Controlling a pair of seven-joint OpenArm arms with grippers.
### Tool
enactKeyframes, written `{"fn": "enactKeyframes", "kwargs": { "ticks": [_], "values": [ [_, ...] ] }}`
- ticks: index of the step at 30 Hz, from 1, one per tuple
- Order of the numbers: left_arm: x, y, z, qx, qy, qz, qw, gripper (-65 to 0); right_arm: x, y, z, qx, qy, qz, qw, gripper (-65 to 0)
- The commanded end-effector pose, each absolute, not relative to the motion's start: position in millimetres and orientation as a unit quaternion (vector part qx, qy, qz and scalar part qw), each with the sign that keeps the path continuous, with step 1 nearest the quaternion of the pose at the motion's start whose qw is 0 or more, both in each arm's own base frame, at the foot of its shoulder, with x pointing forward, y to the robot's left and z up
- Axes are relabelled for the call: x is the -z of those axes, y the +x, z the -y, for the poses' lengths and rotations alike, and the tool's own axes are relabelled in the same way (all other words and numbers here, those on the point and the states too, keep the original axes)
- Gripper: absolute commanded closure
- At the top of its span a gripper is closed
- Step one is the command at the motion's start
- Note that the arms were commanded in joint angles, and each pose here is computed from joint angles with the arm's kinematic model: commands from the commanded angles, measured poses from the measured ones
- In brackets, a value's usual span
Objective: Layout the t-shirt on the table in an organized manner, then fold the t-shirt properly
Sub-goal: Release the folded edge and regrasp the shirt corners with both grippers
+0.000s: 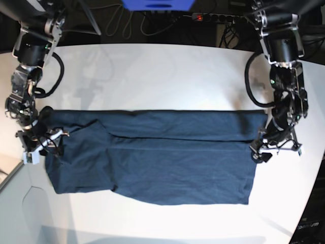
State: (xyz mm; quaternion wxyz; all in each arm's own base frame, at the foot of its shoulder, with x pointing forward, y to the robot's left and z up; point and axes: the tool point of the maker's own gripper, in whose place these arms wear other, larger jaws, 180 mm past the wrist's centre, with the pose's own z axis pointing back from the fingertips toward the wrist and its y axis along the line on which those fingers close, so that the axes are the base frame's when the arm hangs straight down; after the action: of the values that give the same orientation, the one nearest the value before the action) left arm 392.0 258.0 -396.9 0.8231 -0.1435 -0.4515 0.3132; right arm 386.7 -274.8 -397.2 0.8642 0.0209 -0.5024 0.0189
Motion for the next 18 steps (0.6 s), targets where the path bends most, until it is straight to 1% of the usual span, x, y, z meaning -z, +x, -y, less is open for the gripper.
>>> {"fn": "enactKeyframes", "kwargs": {
  "ticks": [1, 3, 6, 11, 18],
  "values": [
    [384.9, 392.9, -263.4, -0.307, -0.141, 0.471, 0.815, -48.8, 374.3, 391.8, 288.4, -0.016, 0.007, 0.534, 0.845, -36.0],
    [385.2, 383.8, -263.0, -0.302, -0.137, 0.473, 0.817, -48.8, 364.2, 387.6, 295.5, -0.012, -0.005, 0.545, 0.838, -36.0],
    [398.7, 366.9, -263.3, -0.303, -0.129, 0.460, 0.825, -48.9, 360.9, 377.6, 300.5, -0.014, -0.017, 0.547, 0.837, -36.0],
    [432.9, 348.7, -264.4, -0.321, -0.123, 0.418, 0.841, -48.9, 380.4, 355.9, 300.5, -0.016, -0.017, 0.526, 0.850, -36.0],
    [445.4, 335.3, -263.4, -0.325, -0.119, 0.401, 0.848, -48.9, 391.4, 344.5, 299.8, -0.015, -0.016, 0.513, 0.858, -36.0]
  ]
}}
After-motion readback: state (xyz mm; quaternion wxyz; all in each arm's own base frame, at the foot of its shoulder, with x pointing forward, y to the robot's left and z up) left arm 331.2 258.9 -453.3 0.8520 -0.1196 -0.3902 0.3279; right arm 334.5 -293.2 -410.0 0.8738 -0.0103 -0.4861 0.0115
